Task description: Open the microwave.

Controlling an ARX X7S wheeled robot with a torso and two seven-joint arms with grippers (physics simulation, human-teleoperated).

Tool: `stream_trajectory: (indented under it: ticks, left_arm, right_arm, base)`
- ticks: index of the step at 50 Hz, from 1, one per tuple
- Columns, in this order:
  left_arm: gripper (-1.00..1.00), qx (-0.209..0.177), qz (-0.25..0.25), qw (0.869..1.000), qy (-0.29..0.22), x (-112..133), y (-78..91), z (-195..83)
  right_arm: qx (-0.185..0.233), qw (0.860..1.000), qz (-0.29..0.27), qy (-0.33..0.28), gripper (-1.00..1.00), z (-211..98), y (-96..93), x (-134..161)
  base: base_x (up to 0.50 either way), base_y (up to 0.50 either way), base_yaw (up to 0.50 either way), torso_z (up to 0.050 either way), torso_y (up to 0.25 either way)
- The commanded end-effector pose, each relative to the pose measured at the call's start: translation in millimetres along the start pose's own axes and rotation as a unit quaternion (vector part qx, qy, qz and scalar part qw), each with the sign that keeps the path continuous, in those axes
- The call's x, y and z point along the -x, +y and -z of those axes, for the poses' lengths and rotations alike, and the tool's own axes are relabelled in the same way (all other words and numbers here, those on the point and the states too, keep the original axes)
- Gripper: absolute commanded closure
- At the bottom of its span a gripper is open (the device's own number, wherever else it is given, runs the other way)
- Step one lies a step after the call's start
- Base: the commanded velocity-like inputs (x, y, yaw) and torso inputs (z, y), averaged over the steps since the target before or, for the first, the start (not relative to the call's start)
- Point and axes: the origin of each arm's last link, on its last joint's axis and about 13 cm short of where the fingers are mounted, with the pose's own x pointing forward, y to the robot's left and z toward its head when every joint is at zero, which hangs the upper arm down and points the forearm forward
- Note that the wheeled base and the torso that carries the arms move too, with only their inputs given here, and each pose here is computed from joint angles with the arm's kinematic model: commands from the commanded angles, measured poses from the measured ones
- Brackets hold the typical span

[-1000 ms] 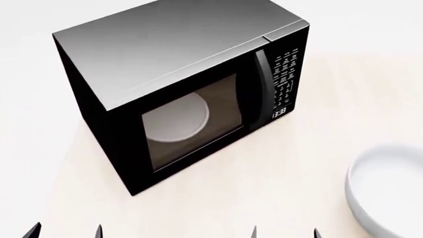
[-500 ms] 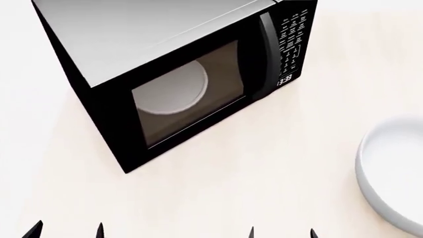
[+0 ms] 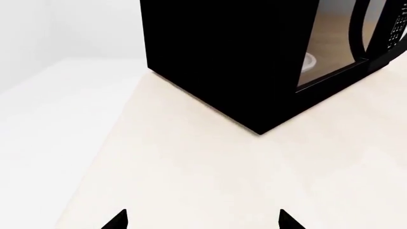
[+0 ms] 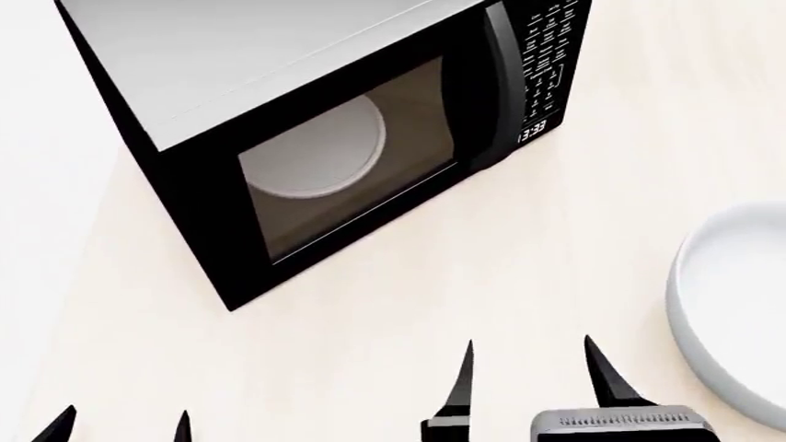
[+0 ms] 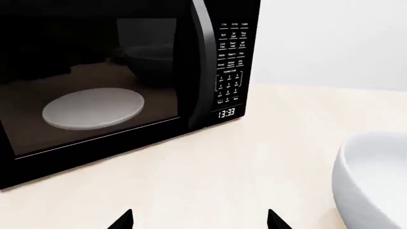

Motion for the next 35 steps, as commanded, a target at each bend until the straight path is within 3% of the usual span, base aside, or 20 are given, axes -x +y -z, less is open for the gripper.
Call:
stream_trajectory:
  ticks: [1, 16, 25, 35]
  left_arm:
    - [-1.0, 0.012, 0.0, 1.0, 0.01, 3, -0.2, 1]
    - [-1.0, 0.019, -0.003, 1.0, 0.01, 1, 2.9, 0]
    - [-1.0, 0.018, 0.0, 1.0, 0.011, 1, 2.5, 0]
    - [-1.0, 0.021, -0.003, 1.0, 0.01, 2, 2.8, 0]
  right_arm:
    - [0.029, 0.999, -0.019, -0.002, -1.0, -27, -7.6, -24]
    - [0.041, 0.998, -0.029, 0.028, -1.0, -41, -21.2, -68]
    - [0.061, 0.997, -0.026, 0.035, -1.0, -56, -25.8, -83]
    - [0.059, 0.997, -0.027, 0.048, -1.0, -52, -29.1, -93]
  base:
    - [0.0, 0.0, 0.0, 0.0, 0.0]
    - [0.0, 0.0, 0.0, 0.0, 0.0]
    - [0.0, 0.0, 0.0, 0.0, 0.0]
    - [0.0, 0.0, 0.0, 0.0, 0.0]
